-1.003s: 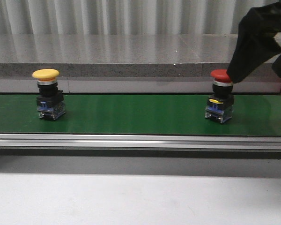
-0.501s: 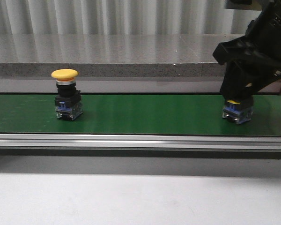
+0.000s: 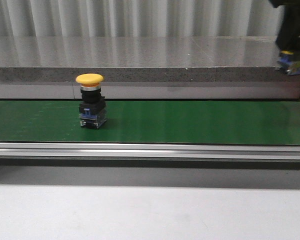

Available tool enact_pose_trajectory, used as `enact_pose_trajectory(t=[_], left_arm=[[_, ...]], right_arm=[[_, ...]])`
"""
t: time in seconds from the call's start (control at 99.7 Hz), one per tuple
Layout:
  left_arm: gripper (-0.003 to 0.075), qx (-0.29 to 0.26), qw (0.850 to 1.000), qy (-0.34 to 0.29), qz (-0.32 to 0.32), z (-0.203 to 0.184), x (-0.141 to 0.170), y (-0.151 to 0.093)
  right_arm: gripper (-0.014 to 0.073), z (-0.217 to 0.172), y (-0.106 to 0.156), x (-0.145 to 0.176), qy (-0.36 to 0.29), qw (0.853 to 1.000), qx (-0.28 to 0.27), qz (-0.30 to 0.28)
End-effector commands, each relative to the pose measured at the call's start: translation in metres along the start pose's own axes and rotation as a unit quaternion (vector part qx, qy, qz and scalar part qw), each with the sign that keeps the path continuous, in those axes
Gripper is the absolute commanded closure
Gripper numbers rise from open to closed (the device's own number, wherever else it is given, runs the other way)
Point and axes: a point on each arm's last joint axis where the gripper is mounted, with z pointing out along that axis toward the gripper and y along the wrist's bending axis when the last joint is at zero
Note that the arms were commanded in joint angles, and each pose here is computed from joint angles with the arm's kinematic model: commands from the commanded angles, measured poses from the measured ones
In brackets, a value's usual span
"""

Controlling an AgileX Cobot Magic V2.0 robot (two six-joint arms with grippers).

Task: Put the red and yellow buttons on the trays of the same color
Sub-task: 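Grasp the red button with the right gripper and lift it off the belt, then lower the red button into the red tray and open the right gripper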

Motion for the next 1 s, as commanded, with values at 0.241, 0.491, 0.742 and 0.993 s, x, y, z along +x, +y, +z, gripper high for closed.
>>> enact_pose_trajectory(t=[0.241, 0.491, 0.742, 0.993], left_arm=[[0.0739, 0.007, 0.999, -0.048, 0.002, -0.004, -0.015, -0.001], [0.0739, 0.007, 0.999, -0.048, 0.002, -0.004, -0.015, -0.001], [0.0739, 0.007, 0.999, -0.048, 0.002, -0.004, -0.015, -0.001], [0.0739, 0.007, 0.999, -0.048, 0.002, -0.004, -0.015, -0.001]], right_arm=[[0.0433, 0.0, -0.117, -0.049, -0.086, 0.987, 0.114, 0.08], [0.0433, 0.04, -0.163, -0.059, -0.064, 0.984, 0.131, 0.104], [0.0433, 0.073, -0.182, -0.057, -0.043, 0.984, 0.134, 0.11], [0.0431, 0.1, -0.19, -0.049, -0.025, 0.984, 0.132, 0.114]])
